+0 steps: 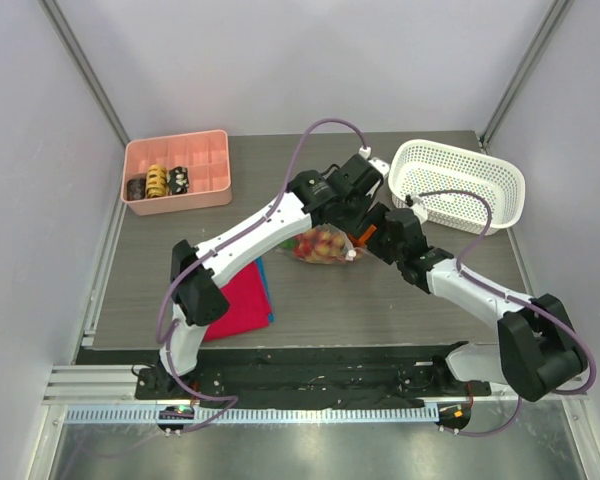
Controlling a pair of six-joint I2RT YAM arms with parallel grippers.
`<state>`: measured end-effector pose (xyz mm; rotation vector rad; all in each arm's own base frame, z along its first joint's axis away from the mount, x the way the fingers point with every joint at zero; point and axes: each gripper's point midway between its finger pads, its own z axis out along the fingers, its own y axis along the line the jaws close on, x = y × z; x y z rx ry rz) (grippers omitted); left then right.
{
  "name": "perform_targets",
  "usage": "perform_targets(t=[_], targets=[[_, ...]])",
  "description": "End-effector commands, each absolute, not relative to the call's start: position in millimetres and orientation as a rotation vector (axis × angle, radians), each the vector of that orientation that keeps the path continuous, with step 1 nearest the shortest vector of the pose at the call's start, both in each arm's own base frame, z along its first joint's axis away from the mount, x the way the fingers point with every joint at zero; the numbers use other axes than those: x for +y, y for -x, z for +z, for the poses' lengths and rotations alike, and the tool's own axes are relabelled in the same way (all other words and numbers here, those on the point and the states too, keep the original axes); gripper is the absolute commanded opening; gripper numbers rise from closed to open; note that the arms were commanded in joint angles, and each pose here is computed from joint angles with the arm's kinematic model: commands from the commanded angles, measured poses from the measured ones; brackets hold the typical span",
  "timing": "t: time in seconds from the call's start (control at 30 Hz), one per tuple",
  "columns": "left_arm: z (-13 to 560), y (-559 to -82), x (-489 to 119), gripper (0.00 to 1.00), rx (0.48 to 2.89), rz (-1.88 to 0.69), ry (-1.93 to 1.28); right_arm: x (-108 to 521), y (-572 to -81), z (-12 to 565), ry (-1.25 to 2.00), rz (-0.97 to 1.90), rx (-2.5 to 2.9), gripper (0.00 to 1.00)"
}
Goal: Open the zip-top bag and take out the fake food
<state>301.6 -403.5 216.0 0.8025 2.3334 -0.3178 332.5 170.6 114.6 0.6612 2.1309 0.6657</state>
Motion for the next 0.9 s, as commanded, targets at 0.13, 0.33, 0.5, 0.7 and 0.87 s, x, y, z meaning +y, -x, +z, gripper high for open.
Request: perform_targets(t=[0.13,0.33,0.5,0.7,0.87], targets=[[273.2,-291.8,-397.2,0.0,2.237,-0.434,-0.739,167.2,-362.8,137.3,-0.554,0.618,1.98,0.9],[269.8,-289.9,-392.7,0.0,2.243,-0.427,-0.728,167.2,-372.9,146.5,-0.549,0.609,1.95,0.82],[263.7,-290.7,-391.7,0.0,2.254,-0.412,-0.725,173.2,-373.1,156.2,-0.494,0.625,1.961,0.55],[247.5,-304.8,-385.1,0.0,2.269,-0.344,-0.685,178.4,-353.8,181.2,-0.361,0.68,1.96,0.28],[238.8,-327.6,-375.6,0.0,2.287,-0.328,-0.614,180.6,-322.1,195.8,-0.29,0.735,2.022,0.24]])
